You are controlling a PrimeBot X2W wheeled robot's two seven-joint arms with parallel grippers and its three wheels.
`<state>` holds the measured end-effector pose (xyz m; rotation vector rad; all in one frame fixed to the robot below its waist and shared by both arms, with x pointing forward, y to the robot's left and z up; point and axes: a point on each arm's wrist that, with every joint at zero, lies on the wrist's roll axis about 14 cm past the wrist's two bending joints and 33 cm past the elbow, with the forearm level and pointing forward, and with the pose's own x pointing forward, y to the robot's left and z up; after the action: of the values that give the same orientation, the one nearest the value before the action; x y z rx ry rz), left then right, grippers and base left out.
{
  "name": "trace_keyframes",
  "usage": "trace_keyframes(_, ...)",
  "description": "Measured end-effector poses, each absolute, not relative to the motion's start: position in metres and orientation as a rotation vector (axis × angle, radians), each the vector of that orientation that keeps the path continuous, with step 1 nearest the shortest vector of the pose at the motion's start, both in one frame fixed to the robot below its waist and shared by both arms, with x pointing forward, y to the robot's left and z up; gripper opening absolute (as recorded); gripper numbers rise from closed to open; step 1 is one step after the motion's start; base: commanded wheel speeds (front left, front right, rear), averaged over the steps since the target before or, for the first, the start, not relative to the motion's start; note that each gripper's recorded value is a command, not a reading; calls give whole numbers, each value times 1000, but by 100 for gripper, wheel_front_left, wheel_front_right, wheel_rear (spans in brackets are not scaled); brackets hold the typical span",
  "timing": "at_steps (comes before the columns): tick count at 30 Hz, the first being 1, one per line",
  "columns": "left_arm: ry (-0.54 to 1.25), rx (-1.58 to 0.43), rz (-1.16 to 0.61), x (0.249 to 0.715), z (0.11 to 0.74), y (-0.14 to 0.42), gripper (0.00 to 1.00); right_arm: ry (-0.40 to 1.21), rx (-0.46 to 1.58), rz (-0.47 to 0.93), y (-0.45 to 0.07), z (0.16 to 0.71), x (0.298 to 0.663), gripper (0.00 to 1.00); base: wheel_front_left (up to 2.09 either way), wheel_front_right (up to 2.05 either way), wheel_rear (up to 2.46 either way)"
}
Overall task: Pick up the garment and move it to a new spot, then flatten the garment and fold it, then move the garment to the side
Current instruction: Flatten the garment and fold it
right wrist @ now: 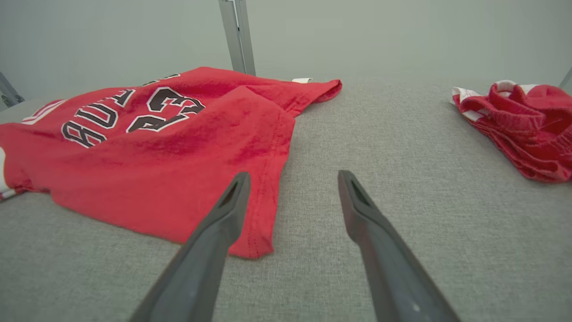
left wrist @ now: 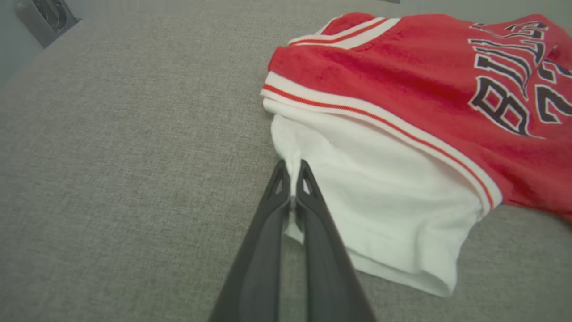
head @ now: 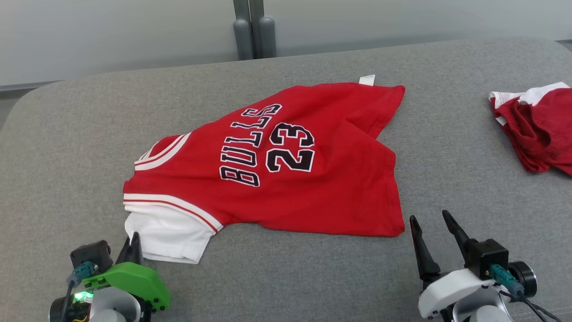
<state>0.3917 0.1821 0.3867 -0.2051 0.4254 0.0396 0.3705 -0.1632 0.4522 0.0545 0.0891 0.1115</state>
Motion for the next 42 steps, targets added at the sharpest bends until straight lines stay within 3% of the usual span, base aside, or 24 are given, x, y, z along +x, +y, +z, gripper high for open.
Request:
trace_keyframes(9,262,-247,70,379,427,190,0,226,92,139,-151,412,358,100,0,0,0)
trace_keyframes(24,231,-269,126,351,446,201,0,334,95,230,-118,384,376,100,0,0,0)
trace_keyframes(26,231,-269,124,351,446,200,0,344,98,239,-115,382,377,78,0,0,0)
trace_keyframes(27,229,-269,124,351,446,200,0,349,100,241,-114,381,378,48,0,0,0)
trace_keyframes(30,221,-274,123,352,447,199,0,360,104,246,-112,379,379,22,0,0,0)
trace_keyframes(32,212,-275,120,353,448,199,0,365,116,244,-111,379,380,0,0,0,0)
trace_keyframes(42,88,-310,75,363,476,188,0,241,286,200,-112,419,393,0,0,0,0)
